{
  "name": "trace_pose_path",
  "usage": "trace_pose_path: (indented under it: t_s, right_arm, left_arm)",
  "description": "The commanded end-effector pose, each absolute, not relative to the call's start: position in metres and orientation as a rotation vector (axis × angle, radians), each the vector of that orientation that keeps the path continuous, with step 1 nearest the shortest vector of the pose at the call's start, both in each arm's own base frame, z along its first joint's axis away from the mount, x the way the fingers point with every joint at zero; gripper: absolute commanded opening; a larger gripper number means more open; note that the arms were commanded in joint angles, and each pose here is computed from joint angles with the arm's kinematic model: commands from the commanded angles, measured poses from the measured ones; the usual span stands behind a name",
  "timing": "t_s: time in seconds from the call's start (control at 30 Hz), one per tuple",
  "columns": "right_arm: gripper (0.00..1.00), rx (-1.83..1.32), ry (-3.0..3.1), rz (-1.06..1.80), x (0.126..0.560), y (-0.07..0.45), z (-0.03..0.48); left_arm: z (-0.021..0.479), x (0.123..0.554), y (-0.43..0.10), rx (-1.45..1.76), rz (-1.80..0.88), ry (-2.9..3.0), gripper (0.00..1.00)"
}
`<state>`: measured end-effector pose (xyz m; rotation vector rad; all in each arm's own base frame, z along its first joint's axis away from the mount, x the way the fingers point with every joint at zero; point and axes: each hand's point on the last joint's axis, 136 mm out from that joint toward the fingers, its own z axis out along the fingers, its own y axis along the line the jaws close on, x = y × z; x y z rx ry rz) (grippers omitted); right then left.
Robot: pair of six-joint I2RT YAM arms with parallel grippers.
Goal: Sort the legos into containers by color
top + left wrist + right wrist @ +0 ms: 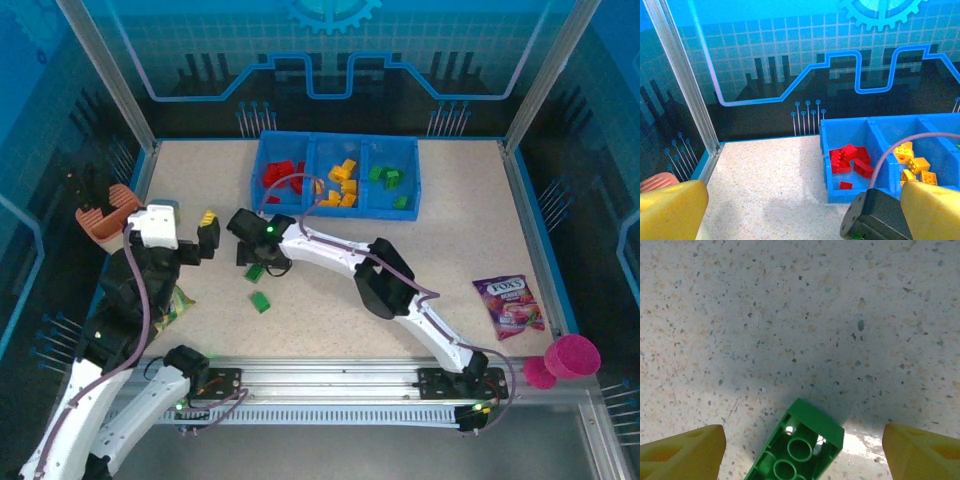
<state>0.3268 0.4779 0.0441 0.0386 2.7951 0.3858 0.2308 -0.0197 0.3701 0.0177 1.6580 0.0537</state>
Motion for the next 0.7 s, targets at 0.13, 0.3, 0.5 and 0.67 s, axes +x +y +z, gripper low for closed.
trace_pose_path:
  t_s: [0.13,0.3,0.5,0.67]
  right_arm:
    - [0.73,0.012,2.858,0.232,0.314,0.470,0.019]
    - [0.63,-0.083,2.895,0.147,0.307,0.464,-0.001]
    - [0.40,-0.204,2.935,0.124,0.297,0.461,-0.010]
    - [0.30,-0.326,2.933,0.100,0.291,0.450,-0.006]
  left_arm:
    - [0.365,0.228,-0.025,0.019,-0.004,1.655,0.99]
    - [0.363,0.229,-0.024,0.018,0.004,1.654,0.99]
    - [0.363,0.231,-0.024,0.020,0.018,1.657,0.99]
    - [0.364,0.234,-0.024,0.023,0.032,1.663,0.99]
